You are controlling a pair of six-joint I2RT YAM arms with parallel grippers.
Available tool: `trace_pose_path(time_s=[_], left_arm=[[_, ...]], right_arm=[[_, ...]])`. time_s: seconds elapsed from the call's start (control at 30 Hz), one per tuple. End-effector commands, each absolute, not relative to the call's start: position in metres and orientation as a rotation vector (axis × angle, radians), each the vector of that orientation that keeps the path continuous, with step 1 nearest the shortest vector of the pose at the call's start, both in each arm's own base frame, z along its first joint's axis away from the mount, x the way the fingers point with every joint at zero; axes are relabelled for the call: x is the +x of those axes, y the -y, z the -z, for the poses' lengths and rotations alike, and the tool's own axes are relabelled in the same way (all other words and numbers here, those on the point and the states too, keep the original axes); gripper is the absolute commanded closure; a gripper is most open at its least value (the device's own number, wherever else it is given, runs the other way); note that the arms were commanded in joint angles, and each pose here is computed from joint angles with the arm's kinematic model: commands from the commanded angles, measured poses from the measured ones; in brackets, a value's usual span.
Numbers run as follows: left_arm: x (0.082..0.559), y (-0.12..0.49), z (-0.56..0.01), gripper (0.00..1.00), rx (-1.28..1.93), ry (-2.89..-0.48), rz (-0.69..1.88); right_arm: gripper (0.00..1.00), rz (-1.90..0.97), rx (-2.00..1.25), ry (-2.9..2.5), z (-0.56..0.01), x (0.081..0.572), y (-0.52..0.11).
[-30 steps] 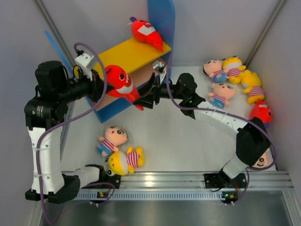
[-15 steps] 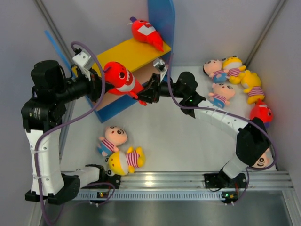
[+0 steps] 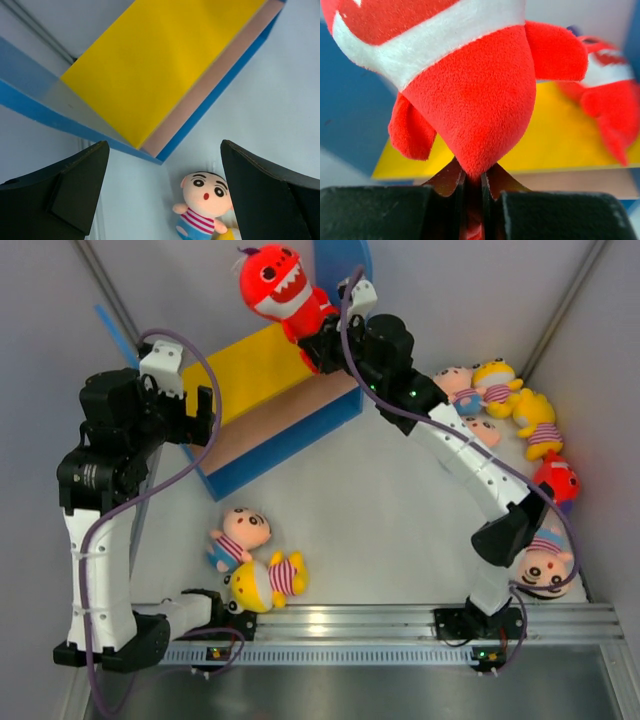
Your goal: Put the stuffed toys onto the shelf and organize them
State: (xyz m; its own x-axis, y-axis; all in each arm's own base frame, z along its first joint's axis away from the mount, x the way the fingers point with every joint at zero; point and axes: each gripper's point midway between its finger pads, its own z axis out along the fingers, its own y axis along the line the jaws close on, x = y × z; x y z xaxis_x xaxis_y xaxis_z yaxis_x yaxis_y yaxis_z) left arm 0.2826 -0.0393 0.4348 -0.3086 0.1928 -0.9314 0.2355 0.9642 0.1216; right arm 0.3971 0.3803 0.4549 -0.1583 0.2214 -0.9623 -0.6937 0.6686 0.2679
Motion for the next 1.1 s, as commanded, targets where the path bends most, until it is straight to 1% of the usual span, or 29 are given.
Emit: trace_pose_path(time_s=[0.0,0.03,0.07,0.1,0.13,0.27,0.3,0.5,0.53,0.6,0.63,0.67,0.8,0.87,0.9,0.93,1.0,1.03,1.07], left_arm=[[0.280,0.013,-0.449,0.01,0.226,-1.838,-0.106],[0.279,0.014,-0.448,0.01,0.232,-1.839,-0.101],[0.278,0.014,-0.448,0.01,0.235,-1.837,-0.099],[0.278,0.014,-0.446,0.01,0.238,-1.842,-0.103],[0.279,0.014,-0.444,0.01,0.240,-1.847,-0.104],[0.279,0.015,-0.440,0.01,0.251,-1.855,-0.102],[0.278,0.015,-0.441,0.01,0.251,-1.854,-0.100],[0.275,0.017,-0.437,0.01,0.271,-1.857,-0.089],[0.275,0.017,-0.437,0.01,0.272,-1.856,-0.090],[0.274,0.016,-0.437,0.01,0.272,-1.854,-0.099],[0.273,0.016,-0.438,0.01,0.270,-1.851,-0.101],[0.273,0.015,-0.438,0.01,0.270,-1.853,-0.101],[0.271,0.015,-0.438,0.01,0.272,-1.850,-0.104],[0.270,0.014,-0.438,0.01,0.272,-1.848,-0.109],[0.268,0.013,-0.439,0.01,0.271,-1.844,-0.113],[0.268,0.012,-0.438,0.01,0.267,-1.846,-0.119],[0.267,0.011,-0.441,0.01,0.265,-1.839,-0.128],[0.266,0.010,-0.441,0.01,0.265,-1.839,-0.132],[0.266,0.010,-0.442,0.01,0.268,-1.835,-0.135]], right_arm=[[1.00,-0.489,-0.296,-1.674,-0.406,0.455,-0.365],[1.00,-0.468,-0.286,-1.670,-0.404,0.463,-0.367],[1.00,-0.470,-0.264,-1.636,-0.422,0.467,-0.369],[1.00,-0.450,-0.261,-1.661,-0.404,0.478,-0.380],[1.00,-0.454,-0.254,-1.650,-0.405,0.480,-0.384],[1.00,-0.482,-0.256,-1.572,-0.415,0.476,-0.415],[1.00,-0.477,-0.254,-1.590,-0.405,0.477,-0.422],[1.00,-0.456,-0.178,-1.638,-0.385,0.482,-0.424],[0.96,-0.449,-0.183,-1.640,-0.381,0.482,-0.425],[0.91,-0.463,-0.187,-1.642,-0.378,0.480,-0.433],[0.86,-0.474,-0.181,-1.638,-0.378,0.481,-0.435],[0.84,-0.495,-0.161,-1.635,-0.381,0.480,-0.435],[0.85,-0.542,-0.090,-1.617,-0.388,0.482,-0.438],[0.83,-0.579,-0.072,-1.586,-0.396,0.483,-0.442],[0.81,-0.604,-0.091,-1.585,-0.393,0.483,-0.449],[0.74,-0.624,-0.095,-1.573,-0.397,0.483,-0.452],[0.68,-0.645,-0.121,-1.567,-0.394,0.480,-0.460],[0.56,-0.650,-0.133,-1.565,-0.394,0.478,-0.463],[0.50,-0.653,-0.137,-1.570,-0.391,0.478,-0.465]])
